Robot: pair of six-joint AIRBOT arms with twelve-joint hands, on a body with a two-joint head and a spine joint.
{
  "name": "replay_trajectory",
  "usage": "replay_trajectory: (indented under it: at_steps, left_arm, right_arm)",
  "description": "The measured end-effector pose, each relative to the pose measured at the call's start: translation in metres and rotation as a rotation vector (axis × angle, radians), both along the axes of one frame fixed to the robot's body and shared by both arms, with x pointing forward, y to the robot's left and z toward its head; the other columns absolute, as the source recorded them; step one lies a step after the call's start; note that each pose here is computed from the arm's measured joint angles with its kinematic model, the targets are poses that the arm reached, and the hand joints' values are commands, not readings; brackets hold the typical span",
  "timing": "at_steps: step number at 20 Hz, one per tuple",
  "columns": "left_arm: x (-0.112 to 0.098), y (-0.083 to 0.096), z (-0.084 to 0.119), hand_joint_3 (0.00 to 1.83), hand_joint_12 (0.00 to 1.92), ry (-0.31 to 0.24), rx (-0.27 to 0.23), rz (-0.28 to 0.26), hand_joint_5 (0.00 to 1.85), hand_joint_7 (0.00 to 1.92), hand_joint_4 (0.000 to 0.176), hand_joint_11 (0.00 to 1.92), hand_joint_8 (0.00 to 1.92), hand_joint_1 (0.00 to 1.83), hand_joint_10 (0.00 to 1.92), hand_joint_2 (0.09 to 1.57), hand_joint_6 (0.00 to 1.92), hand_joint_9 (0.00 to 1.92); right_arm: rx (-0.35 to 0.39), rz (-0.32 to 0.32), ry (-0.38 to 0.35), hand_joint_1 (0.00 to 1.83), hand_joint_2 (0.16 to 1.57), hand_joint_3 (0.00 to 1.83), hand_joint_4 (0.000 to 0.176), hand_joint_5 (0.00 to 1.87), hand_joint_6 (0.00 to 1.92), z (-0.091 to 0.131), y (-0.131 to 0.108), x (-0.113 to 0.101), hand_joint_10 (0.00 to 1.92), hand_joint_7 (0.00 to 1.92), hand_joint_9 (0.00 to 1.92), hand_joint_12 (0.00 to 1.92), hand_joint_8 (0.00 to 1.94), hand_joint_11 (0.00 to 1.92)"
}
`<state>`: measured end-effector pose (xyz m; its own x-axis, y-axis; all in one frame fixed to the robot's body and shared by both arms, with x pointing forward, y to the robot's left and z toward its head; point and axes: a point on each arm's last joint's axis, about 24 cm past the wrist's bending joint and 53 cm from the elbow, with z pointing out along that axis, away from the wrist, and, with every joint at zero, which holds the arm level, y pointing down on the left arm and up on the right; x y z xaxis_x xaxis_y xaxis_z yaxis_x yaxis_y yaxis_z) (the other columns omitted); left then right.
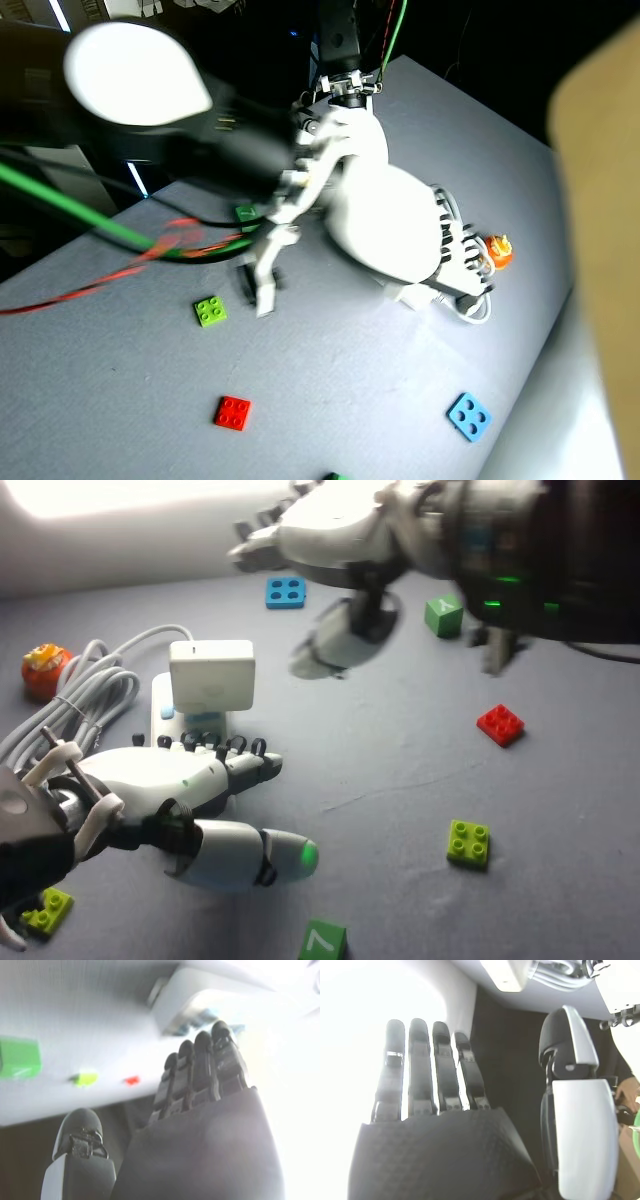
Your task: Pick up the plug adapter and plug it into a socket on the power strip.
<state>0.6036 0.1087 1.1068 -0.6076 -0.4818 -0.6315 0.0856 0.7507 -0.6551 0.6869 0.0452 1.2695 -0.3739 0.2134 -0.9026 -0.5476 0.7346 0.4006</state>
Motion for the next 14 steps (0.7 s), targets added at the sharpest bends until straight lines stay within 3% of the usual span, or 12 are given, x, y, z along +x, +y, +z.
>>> replay_trajectory:
  at_steps: [3, 6, 8, 10, 11, 12, 13, 14]
  left_arm:
    - [0.009, 0.013, 0.016, 0.00, 0.05, -0.031, -0.006, 0.023, 0.05, 0.08, 0.000, 0.04, 0.01, 0.00, 0.01, 1.16, 0.01, 0.07]
    - [0.018, 0.028, 0.028, 0.00, 0.38, -0.066, 0.009, 0.043, 0.16, 0.22, 0.000, 0.00, 0.00, 0.00, 0.00, 1.16, 0.00, 0.20]
    - [0.018, 0.027, 0.033, 0.00, 0.57, -0.075, 0.010, 0.031, 0.35, 0.44, 0.000, 0.00, 0.03, 0.00, 0.03, 1.17, 0.02, 0.37]
    - [0.019, 0.029, 0.038, 0.00, 0.69, -0.078, 0.009, 0.013, 0.44, 0.53, 0.000, 0.00, 0.06, 0.05, 0.06, 1.17, 0.06, 0.45]
    - [0.022, 0.033, 0.044, 0.00, 1.00, -0.089, 0.008, 0.018, 0.12, 0.16, 0.000, 0.00, 1.28, 0.06, 1.15, 1.16, 1.22, 0.17]
    - [0.025, 0.038, 0.048, 0.00, 1.00, -0.098, 0.008, 0.023, 0.12, 0.16, 0.000, 0.00, 1.28, 0.06, 1.15, 1.16, 1.22, 0.17]
    - [0.028, 0.045, 0.051, 0.00, 1.58, -0.104, 0.010, 0.034, 0.09, 0.11, 0.000, 0.00, 1.60, 0.07, 1.59, 1.16, 1.53, 0.07]
    - [0.030, 0.048, 0.054, 0.00, 1.85, -0.108, 0.009, 0.038, 0.08, 0.07, 0.000, 0.00, 1.79, 0.10, 1.86, 1.15, 1.72, 0.01]
  right_arm:
    - [-0.036, -0.009, -0.063, 0.70, 1.04, 0.00, 0.000, 0.26, 0.01, 0.011, -0.033, -0.011, 0.01, 0.31, 0.32, 0.82, 0.00, 0.00]
    - [-0.028, 0.020, -0.101, 0.68, 1.04, 0.00, 0.000, 0.32, 0.01, 0.020, -0.055, -0.029, 0.01, 0.37, 0.38, 0.86, 0.01, 0.04]
    - [-0.048, 0.033, -0.113, 0.66, 1.03, 0.00, 0.000, 0.36, 0.01, 0.013, -0.066, -0.037, 0.03, 0.42, 0.46, 0.89, 0.02, 0.11]
    - [-0.053, 0.026, -0.102, 0.69, 1.00, 0.00, 0.000, 0.42, 0.01, 0.006, -0.081, -0.042, 0.05, 0.53, 0.59, 0.95, 0.03, 0.17]
    - [-0.058, 0.018, -0.099, 0.68, 0.99, 0.00, 0.000, 0.49, 0.02, 0.003, -0.088, -0.043, 0.08, 0.59, 0.66, 1.05, 0.04, 0.18]
    - [-0.060, 0.008, -0.095, 0.68, 0.99, 0.00, 0.000, 0.49, 0.02, 0.001, -0.095, -0.042, 0.08, 0.59, 0.66, 1.05, 0.04, 0.18]
    - [-0.063, -0.001, -0.094, 0.66, 0.97, 0.00, 0.000, 0.52, 0.03, 0.000, -0.102, -0.043, 0.10, 0.62, 0.68, 1.17, 0.05, 0.16]
    - [-0.065, -0.003, -0.092, 0.65, 0.97, 0.00, 0.000, 0.54, 0.03, -0.002, -0.105, -0.044, 0.38, 0.58, 0.56, 1.26, 0.16, 0.13]
